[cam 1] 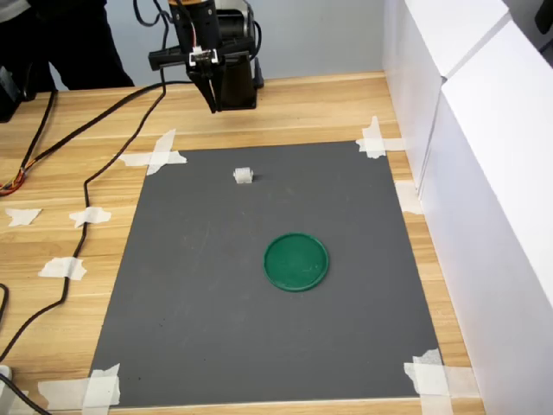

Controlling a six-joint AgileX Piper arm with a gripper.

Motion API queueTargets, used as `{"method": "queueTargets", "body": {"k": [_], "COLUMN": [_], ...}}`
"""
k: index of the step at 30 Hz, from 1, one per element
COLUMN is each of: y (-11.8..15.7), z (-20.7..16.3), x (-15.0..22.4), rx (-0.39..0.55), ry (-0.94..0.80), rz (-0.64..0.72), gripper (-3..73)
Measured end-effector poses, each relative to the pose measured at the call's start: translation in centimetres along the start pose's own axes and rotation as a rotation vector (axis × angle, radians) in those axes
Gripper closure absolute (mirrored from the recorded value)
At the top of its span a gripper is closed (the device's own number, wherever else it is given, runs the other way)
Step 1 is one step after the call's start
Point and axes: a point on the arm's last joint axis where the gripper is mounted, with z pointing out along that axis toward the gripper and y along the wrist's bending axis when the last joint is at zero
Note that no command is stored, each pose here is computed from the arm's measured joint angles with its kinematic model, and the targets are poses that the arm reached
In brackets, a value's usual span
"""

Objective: Grasp a white terminal and put it on the green lid.

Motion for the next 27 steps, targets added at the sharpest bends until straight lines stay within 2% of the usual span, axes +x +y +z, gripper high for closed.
{"method": "queueTargets", "body": {"k": [4,11,14,18,27], "y": [-0.2,-0.7,-0.8,-1.0,-1.5], "z": [-0.2,0.1,0.7,1.5,4.2], "x": [-1.2,-3.1,-3.3,-3.7,-4.9], "rx": [-0.023,-0.034,-0.041,-0.046,-0.049], "ry": [0.002,0.017,0.04,0.061,0.089], "rz": [-0.029,-0.011,0.001,0.012,0.025], "gripper": [47.5,12.8,2.7,-1.3,-2.0]}}
